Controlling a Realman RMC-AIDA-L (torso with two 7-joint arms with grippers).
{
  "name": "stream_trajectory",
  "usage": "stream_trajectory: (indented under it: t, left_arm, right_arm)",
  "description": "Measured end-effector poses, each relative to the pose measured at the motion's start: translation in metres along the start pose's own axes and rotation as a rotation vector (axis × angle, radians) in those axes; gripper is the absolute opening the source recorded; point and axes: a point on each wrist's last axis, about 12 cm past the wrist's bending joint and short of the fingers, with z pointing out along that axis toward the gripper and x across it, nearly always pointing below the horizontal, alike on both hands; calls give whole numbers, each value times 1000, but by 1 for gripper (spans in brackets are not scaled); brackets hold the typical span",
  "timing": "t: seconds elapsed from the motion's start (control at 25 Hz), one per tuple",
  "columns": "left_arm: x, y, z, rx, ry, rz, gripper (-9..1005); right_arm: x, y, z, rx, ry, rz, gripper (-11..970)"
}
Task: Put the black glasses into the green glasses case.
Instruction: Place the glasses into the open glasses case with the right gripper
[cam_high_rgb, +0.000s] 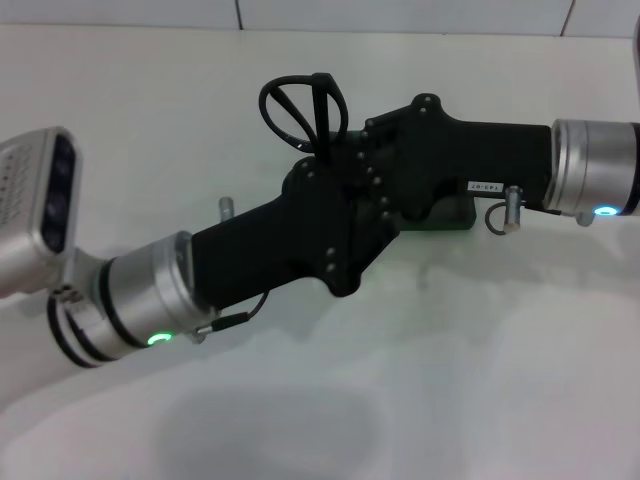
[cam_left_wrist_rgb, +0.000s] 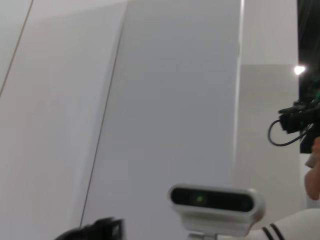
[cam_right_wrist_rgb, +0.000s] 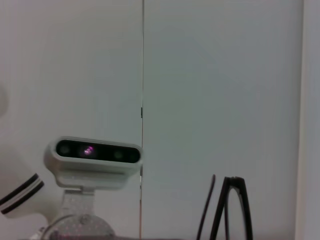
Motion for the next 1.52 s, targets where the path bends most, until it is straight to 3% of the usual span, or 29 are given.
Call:
stream_trajectory:
  t: [0.16, 0.36, 0.64, 0.8, 1.2, 1.52]
  left_arm:
    - [-3, -9, -13, 9, -35, -3, 54]
    - [-4, -14, -45, -98, -47, 4, 55]
    - [-2, -22, -70, -194, -39, 7, 57]
    - [5, -27, -72, -217, -23, 8, 58]
    - [11, -31, -75, -247, -14, -7, 60]
    - [11, -30, -71, -241, -18, -11, 62]
  right_arm:
    - [1, -8, -3, 32, 77, -34, 66]
    - [-15, -19, 1, -20, 334, -96, 67]
    - [-60, -32, 37, -45, 784, -261, 69]
    - [-60, -33, 67, -41, 944, -374, 70]
    - [-37, -32, 93, -3, 1079, -571, 73]
    - [-31, -36, 94, 23, 1086, -609, 75]
